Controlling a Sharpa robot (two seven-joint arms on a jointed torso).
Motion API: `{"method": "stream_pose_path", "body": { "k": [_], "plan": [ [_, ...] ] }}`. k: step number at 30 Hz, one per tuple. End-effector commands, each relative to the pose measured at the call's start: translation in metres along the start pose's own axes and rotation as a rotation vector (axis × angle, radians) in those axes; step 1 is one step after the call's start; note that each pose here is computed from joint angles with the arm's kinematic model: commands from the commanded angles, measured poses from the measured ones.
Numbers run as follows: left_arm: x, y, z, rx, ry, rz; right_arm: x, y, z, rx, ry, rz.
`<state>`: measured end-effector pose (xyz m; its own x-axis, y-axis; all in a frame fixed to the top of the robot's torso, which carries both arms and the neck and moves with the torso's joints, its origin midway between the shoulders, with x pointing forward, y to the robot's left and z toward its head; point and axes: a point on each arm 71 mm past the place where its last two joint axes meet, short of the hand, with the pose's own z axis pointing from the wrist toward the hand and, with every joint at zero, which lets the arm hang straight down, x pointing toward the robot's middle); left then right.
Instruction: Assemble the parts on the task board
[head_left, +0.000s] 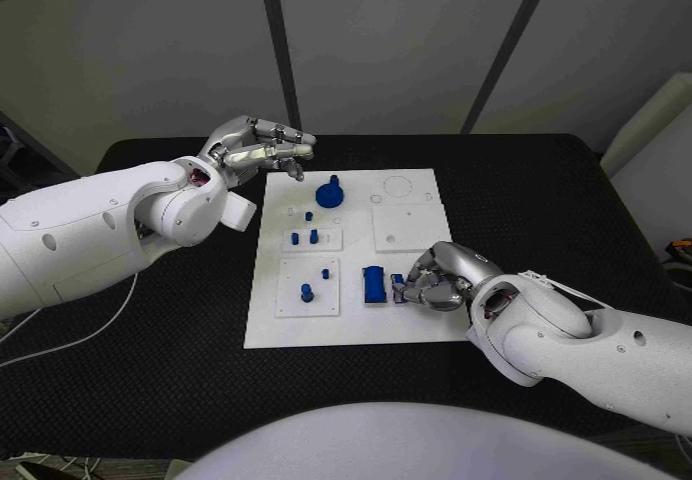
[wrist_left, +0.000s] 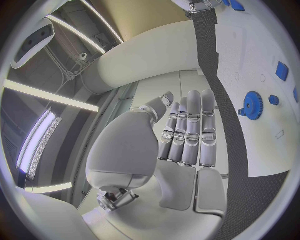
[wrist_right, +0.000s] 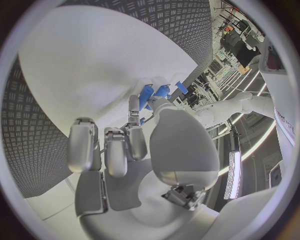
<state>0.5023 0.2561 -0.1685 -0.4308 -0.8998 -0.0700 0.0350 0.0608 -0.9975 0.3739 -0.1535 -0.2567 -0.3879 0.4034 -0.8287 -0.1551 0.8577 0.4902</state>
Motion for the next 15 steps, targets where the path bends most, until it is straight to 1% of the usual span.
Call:
{"method": "stream_pose_path", "body": {
  "k": [1, 15],
  "plan": [
    [0.0008, -0.002, 0.0003, 0.016, 0.01, -0.005, 0.0005, 0.001, 0.0002, -0.002, 0.005, -0.01],
    [0.0008, -0.0018, 0.0007, 0.016, 0.008, -0.004, -0.0007, 0.0005, 0.0012, 0.003, -0.016, 0.016]
  ]
}}
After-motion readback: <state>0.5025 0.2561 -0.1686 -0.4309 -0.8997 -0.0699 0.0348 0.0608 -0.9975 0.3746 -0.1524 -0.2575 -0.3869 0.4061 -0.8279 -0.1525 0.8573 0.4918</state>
